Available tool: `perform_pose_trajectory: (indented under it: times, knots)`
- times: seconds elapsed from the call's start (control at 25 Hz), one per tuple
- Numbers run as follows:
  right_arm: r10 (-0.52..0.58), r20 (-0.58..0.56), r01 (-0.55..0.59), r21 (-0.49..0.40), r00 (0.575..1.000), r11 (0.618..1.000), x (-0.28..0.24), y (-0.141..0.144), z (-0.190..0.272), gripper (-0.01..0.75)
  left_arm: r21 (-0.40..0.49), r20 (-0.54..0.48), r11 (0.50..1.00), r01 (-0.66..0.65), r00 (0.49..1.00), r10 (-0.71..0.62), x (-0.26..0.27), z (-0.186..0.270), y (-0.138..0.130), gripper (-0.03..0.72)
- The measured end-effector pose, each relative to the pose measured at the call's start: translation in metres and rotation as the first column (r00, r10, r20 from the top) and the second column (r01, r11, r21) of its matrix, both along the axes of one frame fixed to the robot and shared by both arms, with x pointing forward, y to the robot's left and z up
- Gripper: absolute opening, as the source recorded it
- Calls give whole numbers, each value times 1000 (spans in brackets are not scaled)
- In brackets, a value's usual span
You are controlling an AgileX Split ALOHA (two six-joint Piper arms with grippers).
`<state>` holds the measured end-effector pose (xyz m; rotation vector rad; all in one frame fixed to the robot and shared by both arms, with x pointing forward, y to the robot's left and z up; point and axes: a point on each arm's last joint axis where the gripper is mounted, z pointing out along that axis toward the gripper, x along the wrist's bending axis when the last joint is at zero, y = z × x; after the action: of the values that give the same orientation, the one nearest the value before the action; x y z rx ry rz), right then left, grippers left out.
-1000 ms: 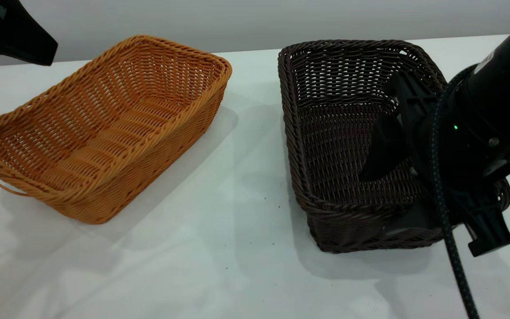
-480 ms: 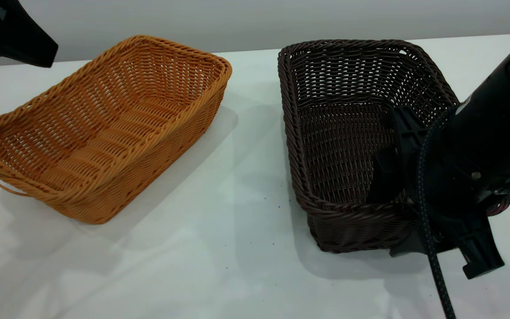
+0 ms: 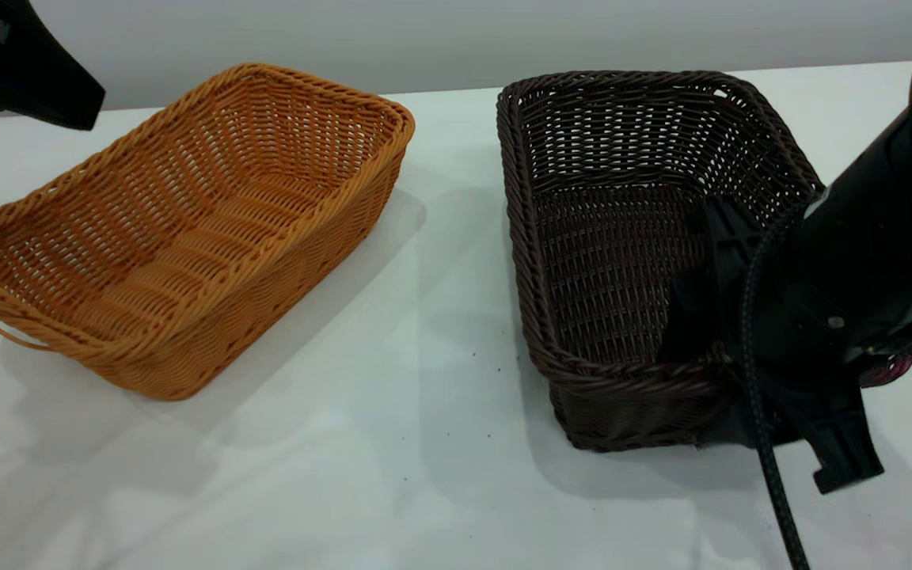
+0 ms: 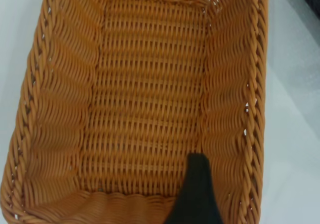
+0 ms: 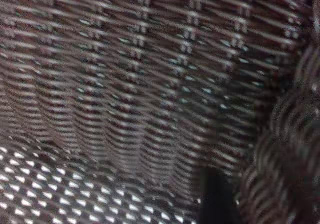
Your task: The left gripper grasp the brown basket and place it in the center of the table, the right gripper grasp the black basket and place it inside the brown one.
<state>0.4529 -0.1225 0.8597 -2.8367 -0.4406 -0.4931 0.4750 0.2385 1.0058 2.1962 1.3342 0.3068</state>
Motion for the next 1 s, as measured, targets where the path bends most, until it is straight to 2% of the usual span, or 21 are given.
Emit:
perform_pose_trajectory:
  times: [0.4, 0.52, 0.76, 1.0]
  knots:
    - [-10, -34, 9, -25, 999, 1000, -1, -1, -12, 309, -1, -7, 1000, 3, 1000, -3, -1, 0, 0, 530]
    - [-11, -26, 11, -25, 1000, 1000, 0, -1, -12, 251, -1, -8, 1000, 4, 1000, -4, -1, 0, 0, 530]
    - [-9, 30, 10, -26, 1000, 1000, 4, -1, -11, 246, 0, -4, 1000, 2, 1000, -2, 0, 0, 0, 530]
    - [20, 32, -19, -35, 999, 999, 4, -1, -11, 246, -21, -26, 1000, -14, 1000, 13, 2, -5, -2, 530]
